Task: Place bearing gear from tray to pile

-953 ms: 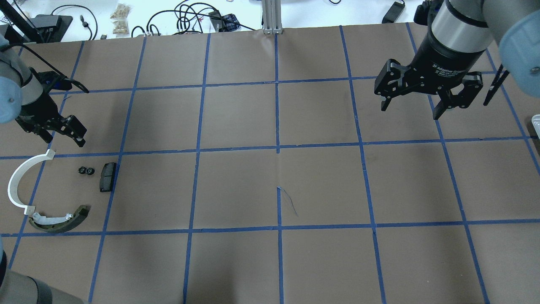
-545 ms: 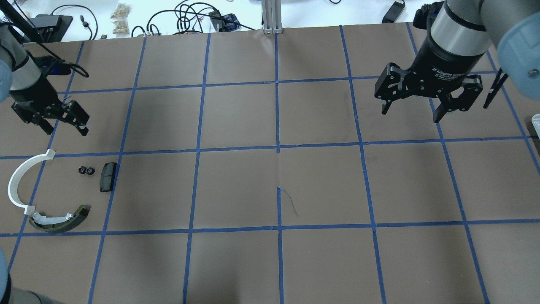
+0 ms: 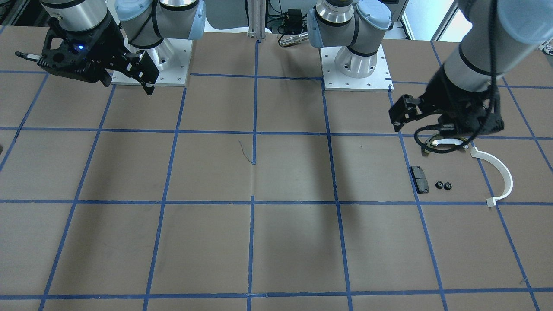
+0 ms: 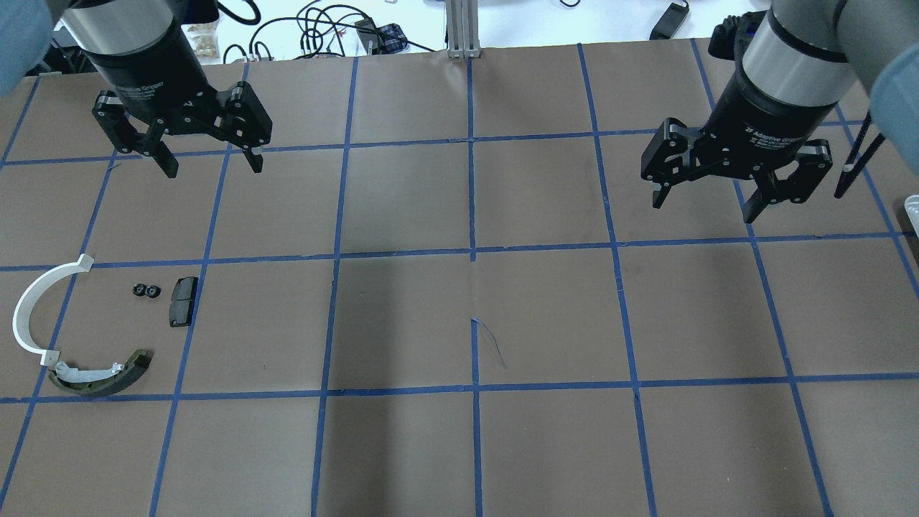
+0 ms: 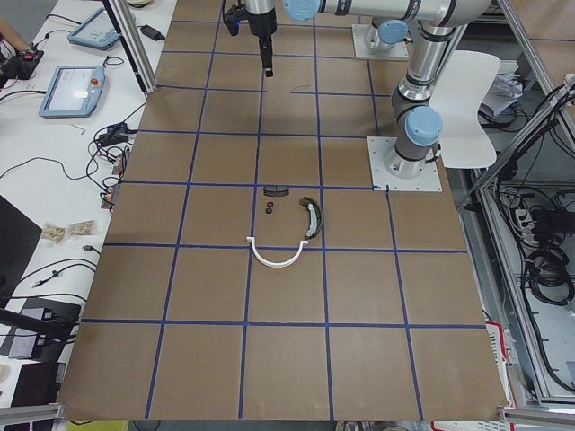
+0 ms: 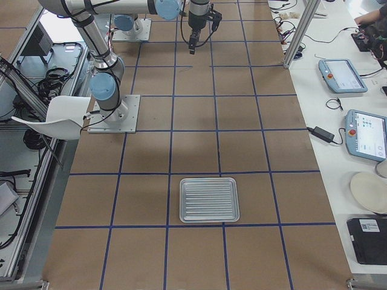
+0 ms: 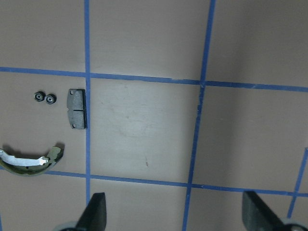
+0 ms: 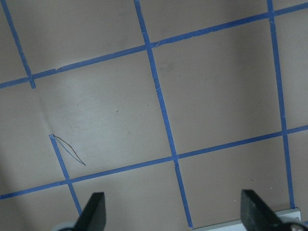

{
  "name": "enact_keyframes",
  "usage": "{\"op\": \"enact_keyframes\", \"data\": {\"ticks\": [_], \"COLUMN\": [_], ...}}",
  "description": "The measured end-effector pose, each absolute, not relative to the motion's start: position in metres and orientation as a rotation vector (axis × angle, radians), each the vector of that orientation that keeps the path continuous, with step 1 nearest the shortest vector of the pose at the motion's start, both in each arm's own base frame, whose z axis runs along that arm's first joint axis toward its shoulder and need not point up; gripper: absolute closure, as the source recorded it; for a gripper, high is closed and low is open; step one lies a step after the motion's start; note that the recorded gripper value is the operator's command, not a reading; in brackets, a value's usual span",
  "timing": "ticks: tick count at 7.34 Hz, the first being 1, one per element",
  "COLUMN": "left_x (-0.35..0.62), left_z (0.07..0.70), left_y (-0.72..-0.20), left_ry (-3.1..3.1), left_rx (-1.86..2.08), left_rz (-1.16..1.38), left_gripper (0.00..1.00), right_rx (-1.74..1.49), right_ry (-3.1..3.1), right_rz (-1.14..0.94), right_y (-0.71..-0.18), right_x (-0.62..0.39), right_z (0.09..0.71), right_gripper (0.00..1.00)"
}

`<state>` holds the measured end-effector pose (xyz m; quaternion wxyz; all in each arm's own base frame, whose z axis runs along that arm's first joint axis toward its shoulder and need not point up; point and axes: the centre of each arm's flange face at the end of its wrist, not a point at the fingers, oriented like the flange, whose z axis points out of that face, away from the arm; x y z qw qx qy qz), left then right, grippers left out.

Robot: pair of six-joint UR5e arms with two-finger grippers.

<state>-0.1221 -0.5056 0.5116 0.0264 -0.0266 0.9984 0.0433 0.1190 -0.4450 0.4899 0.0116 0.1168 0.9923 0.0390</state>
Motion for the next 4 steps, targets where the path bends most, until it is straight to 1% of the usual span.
{"op": "enact_keyframes", "data": {"ticks": [1, 3, 4], "left_x": [-0.1281, -0.1294, -0.1285], "left_z": [0.5157, 0.5185, 0.5196], "left_y": [-0.4967, -0.4884, -0.4902], "left_ry": [3.093, 3.13, 3.138], "left_rx": [-0.045, 0.056, 0.092], "left_rz": [0.121, 0.08, 0.037], "left_gripper": [0.06, 0.0, 0.0], "right_rx": [0.364, 0.363, 0.363], "right_ry": [3.095, 3.097, 3.098], "right_rz": [0.119, 0.124, 0.126], "right_y": [-0.444, -0.4443, -0.4447], "right_x": [0.1191, 0.1191, 0.119], "right_z": [0.4909, 0.4898, 0.4892], "right_gripper": [0.0, 0.0, 0.0]}}
